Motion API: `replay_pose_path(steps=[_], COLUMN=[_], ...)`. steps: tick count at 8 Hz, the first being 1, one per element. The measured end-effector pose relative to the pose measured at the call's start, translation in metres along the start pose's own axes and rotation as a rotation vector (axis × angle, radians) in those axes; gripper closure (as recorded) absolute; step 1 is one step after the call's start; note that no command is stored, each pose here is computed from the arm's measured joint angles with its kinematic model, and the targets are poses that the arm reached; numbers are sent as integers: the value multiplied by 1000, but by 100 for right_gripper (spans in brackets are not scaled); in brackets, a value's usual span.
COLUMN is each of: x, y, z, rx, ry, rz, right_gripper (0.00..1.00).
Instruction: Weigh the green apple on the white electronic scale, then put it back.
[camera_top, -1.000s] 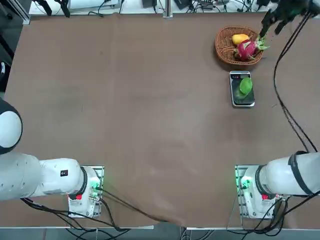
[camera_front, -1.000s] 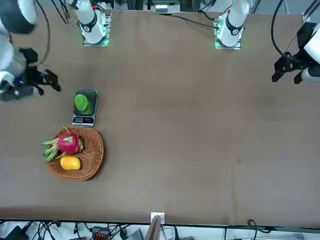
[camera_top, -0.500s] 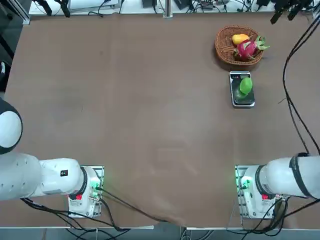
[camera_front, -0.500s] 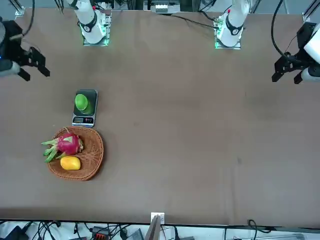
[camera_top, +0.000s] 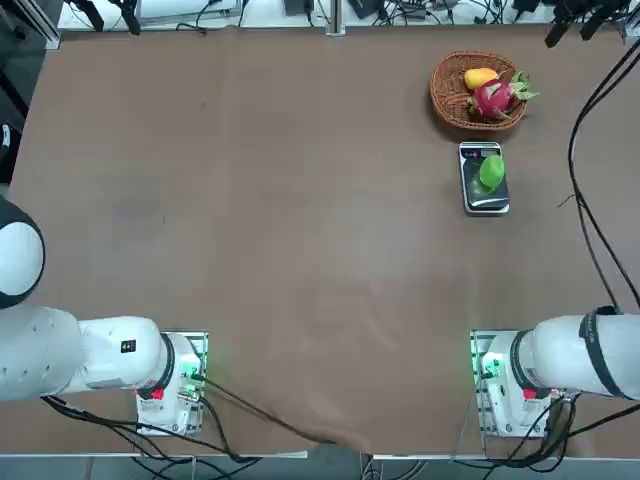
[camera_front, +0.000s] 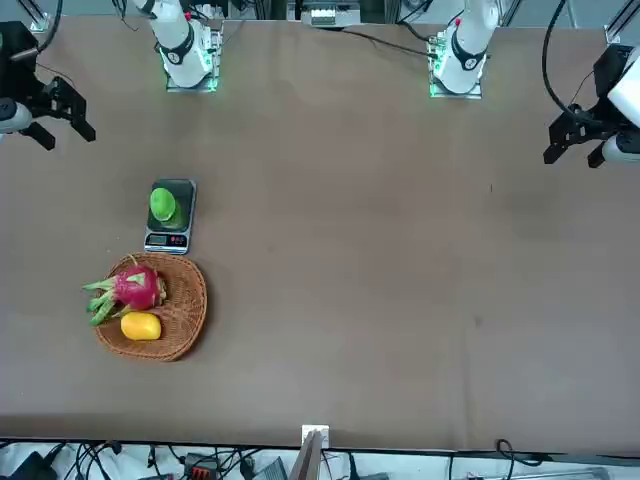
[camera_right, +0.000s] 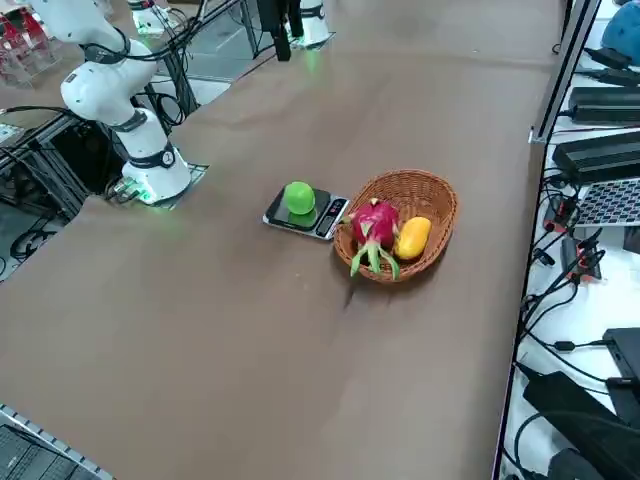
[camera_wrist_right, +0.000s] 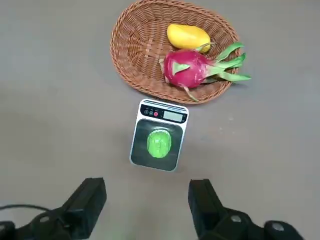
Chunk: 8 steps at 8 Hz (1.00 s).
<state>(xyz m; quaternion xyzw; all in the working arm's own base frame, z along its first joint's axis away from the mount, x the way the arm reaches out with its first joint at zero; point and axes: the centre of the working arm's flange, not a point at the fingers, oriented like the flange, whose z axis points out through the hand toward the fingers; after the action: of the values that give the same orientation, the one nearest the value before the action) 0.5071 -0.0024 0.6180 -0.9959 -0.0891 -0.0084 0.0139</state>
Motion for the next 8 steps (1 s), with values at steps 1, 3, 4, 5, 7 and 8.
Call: replay_pose_path(steps=[1,3,4,5,7,8], x=[0,6,8,7,-4,-7], y=[0,2,4,5,4,3], z=[8,52,89,131,206,231], rx=[2,3,2,1,3,5], ry=[-10,-18,-16,-17,-44,-63], rz=[1,5,8,10,12,12], right_gripper=[0,0,0,0,0,0])
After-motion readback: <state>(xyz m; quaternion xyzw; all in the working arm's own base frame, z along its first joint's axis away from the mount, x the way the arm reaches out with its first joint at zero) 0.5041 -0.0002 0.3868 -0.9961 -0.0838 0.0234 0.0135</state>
